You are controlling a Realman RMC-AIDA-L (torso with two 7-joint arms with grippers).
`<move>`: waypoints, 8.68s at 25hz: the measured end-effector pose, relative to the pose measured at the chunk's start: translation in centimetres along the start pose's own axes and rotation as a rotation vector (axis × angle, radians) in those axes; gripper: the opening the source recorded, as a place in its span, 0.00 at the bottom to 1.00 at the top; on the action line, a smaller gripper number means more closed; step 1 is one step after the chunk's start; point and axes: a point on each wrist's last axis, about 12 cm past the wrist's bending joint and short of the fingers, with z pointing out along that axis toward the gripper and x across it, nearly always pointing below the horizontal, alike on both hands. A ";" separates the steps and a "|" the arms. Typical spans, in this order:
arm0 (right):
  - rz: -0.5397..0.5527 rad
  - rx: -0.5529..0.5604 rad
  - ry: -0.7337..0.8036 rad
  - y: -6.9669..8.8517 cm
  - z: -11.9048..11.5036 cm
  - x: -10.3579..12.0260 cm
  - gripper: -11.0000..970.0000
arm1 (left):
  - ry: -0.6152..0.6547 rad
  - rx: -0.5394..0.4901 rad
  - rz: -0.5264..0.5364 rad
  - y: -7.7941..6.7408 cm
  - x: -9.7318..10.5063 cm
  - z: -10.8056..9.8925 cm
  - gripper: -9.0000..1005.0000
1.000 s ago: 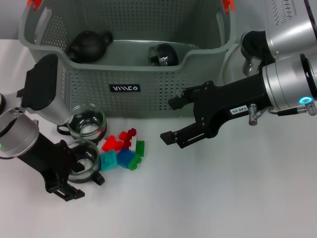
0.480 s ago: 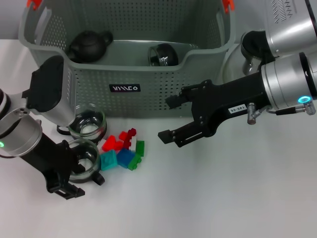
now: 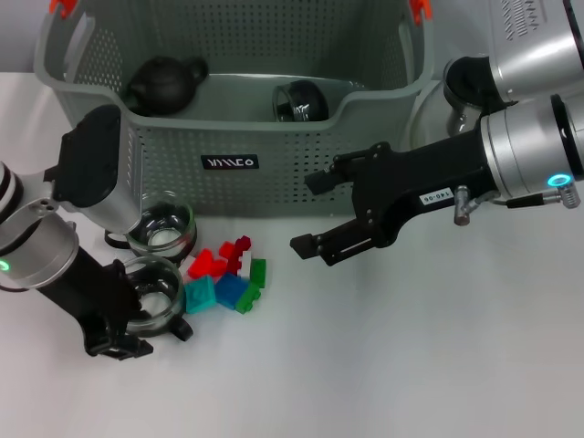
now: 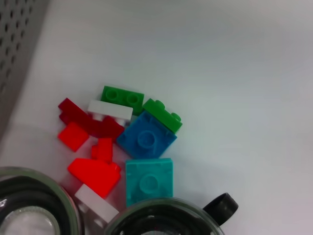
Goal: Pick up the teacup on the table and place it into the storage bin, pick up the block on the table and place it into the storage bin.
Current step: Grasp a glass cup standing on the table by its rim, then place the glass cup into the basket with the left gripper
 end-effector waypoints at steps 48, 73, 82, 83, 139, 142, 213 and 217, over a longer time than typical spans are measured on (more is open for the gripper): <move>-0.022 -0.003 -0.021 0.0 -0.1 -0.1 0.91 | 0.006 0.017 -0.014 0.2 0.1 -0.8 0.09; -0.025 0.000 -0.040 -0.1 -0.3 -0.4 0.91 | 0.029 -0.016 -0.041 0.8 -0.2 -1.4 0.38; -0.028 0.001 -0.042 -0.1 -0.3 -0.6 0.91 | 0.037 -0.043 -0.039 1.2 -0.4 -1.5 0.37; -0.028 0.001 -0.042 -0.1 -0.3 -0.6 0.91 | 0.040 -0.046 -0.038 1.2 -0.4 -1.5 0.37; -0.025 0.005 -0.068 -0.3 -0.7 -0.6 0.91 | 0.000 0.083 0.007 -1.1 -1.4 -3.8 0.05; -0.021 0.003 -0.068 -0.3 -0.9 -0.4 0.91 | -0.081 0.119 0.001 -1.6 -1.3 -5.5 0.05; 0.076 -0.083 0.056 -0.7 -4.4 4.2 0.91 | -0.400 -0.530 -0.362 10.9 -13.9 -2.4 0.05; 0.075 -0.084 0.055 -0.7 -4.3 4.3 0.91 | -0.391 -0.533 -0.347 10.8 -14.1 -2.0 0.05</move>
